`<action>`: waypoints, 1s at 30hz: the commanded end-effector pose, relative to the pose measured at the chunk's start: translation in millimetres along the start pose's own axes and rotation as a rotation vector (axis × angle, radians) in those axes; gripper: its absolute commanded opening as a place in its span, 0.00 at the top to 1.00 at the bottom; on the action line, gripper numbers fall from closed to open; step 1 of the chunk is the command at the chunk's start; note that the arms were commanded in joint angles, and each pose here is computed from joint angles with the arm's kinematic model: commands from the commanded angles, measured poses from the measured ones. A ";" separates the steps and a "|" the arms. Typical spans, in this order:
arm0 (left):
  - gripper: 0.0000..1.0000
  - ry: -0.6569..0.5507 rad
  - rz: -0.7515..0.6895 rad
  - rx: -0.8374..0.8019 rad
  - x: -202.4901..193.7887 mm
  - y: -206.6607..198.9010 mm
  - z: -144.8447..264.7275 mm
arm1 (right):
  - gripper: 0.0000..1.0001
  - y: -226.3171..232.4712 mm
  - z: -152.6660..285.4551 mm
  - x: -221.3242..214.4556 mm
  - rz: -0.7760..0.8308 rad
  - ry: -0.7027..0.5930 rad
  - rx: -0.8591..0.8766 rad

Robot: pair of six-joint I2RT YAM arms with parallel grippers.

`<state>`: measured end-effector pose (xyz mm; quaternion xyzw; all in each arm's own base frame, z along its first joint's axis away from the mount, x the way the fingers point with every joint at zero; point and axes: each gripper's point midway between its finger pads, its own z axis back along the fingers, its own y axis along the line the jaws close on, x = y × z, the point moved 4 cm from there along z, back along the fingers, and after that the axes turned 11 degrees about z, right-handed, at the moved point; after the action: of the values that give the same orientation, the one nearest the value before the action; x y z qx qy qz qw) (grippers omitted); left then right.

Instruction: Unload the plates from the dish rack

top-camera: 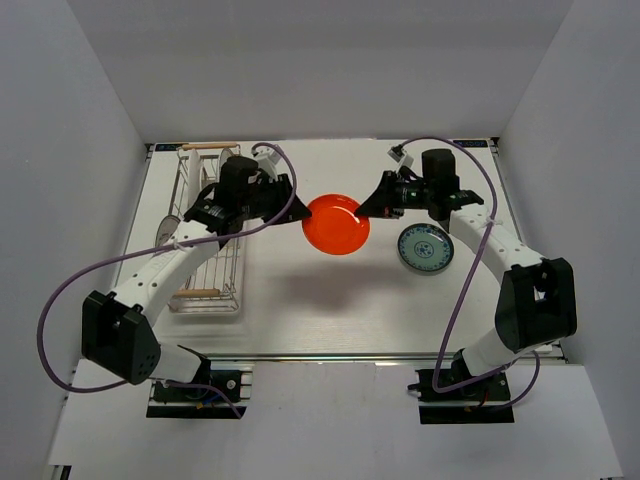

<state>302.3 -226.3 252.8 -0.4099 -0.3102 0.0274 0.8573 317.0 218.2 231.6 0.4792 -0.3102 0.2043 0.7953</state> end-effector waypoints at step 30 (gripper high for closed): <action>0.02 -0.451 -0.058 0.837 37.0 61.9 162.7 | 1.00 -173.0 174.6 -73.2 -0.327 -0.206 -1.137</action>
<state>259.9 -68.2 299.0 -0.0072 -0.4493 0.2197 0.8659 302.9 -14.6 124.7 0.0413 -0.3256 -0.1689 0.9294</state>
